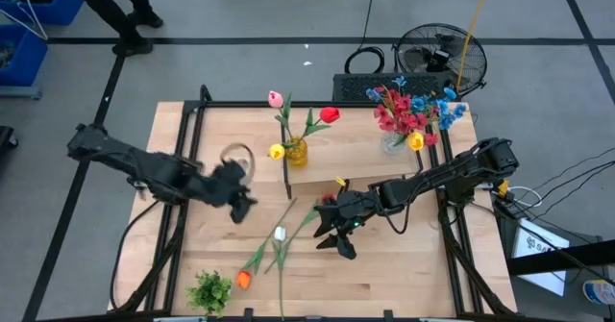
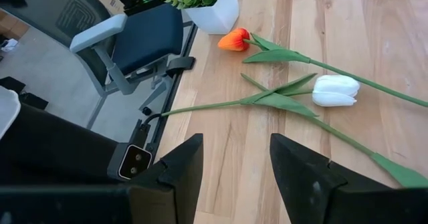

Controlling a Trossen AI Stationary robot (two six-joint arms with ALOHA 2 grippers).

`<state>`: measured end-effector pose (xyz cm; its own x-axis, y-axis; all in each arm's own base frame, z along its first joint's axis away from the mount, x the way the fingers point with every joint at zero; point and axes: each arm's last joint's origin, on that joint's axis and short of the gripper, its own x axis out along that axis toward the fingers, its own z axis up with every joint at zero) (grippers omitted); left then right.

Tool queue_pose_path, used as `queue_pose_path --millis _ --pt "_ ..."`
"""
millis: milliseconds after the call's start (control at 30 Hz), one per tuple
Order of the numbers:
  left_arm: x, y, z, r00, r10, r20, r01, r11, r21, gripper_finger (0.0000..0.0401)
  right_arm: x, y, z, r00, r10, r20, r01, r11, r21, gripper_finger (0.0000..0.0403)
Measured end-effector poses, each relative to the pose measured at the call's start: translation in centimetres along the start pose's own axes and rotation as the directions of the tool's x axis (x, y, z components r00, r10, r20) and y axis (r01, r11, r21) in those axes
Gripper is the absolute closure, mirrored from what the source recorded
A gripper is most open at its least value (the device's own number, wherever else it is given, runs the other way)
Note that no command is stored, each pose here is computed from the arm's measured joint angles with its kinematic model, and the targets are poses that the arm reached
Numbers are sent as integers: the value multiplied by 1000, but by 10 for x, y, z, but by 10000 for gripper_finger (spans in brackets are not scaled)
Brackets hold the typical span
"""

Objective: Pick and place flowers into a vace then onto a shelf
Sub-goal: Put the orange flower into the yellow vase

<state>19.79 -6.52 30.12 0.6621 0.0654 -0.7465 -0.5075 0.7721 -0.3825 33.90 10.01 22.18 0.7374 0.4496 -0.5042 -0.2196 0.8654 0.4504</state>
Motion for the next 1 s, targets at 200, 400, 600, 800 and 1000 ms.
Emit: queue_pose_path --millis 200,400,600,800,1000 --pt "52 -22 -26 946 2 -324 -25 997 -67 178 0 0 1 1000 3 7 -3 1000 0 238" --pt "91 -39 -63 829 33 -559 -85 994 -67 178 0 0 1 1000 2 7 -2 1000 0 238" --pt "121 -61 -94 801 -24 -598 -25 997 -73 178 0 0 1 1000 2 7 -2 1000 -2 238" --pt "143 -60 -114 774 47 -632 -108 992 -58 178 0 0 1 1000 0 8 0 1000 -19 238" --pt "144 -59 -116 764 53 -643 -111 993 -50 181 0 1 2 1000 5 21 -3 996 -91 238"
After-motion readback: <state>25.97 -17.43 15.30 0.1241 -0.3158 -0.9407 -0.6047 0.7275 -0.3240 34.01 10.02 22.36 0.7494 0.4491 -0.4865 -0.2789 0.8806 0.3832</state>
